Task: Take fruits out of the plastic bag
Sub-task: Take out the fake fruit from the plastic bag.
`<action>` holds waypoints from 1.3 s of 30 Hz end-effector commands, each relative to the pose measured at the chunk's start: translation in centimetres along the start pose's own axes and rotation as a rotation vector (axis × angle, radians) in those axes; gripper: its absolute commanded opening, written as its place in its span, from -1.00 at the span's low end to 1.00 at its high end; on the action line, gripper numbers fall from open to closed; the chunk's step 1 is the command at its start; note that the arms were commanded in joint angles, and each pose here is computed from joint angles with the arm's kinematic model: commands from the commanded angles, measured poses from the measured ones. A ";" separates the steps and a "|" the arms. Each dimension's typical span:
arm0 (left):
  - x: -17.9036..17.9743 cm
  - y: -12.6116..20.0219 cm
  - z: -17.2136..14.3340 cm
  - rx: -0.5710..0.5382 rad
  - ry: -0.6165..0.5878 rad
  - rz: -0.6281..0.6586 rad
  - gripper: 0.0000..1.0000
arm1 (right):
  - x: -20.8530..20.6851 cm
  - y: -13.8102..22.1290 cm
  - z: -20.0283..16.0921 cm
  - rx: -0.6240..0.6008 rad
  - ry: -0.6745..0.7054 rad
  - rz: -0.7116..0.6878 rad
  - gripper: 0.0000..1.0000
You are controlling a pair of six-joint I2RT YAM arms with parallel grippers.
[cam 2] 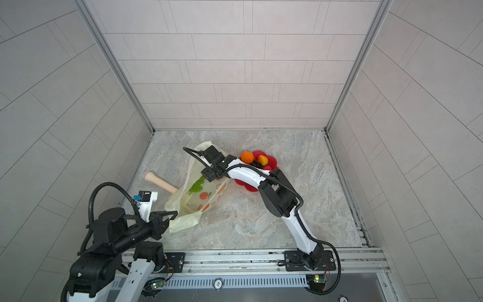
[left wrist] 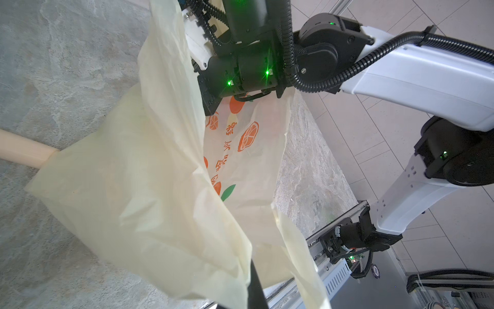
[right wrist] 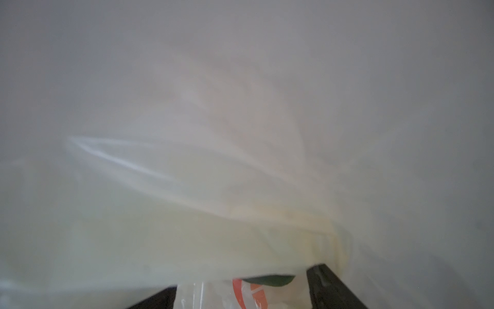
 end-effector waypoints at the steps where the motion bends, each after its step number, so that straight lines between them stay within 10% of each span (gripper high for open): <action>1: -0.4 0.3 0.5 -0.019 -0.018 -0.013 -1.00 | -0.7 -1.0 -1.2 0.059 0.012 -0.061 0.61; 21: -0.4 0.1 0.6 -0.016 -0.014 -0.018 -1.00 | -1.1 -5.1 -1.5 -0.055 -0.101 -0.218 0.59; 39: 0.0 0.1 0.6 -0.016 -0.005 0.003 -1.00 | 1.0 0.3 -0.4 -0.115 -0.069 -0.086 -0.06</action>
Point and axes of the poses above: each gripper's point midway between its finger pads, its own y axis back along the fingers, its own x axis along the line the jaws close on, z = x × y, the point moved 3 cm from there along y, back along the fingers, and after that the axes turned 15 degrees about -y, right-handed, at the moved point
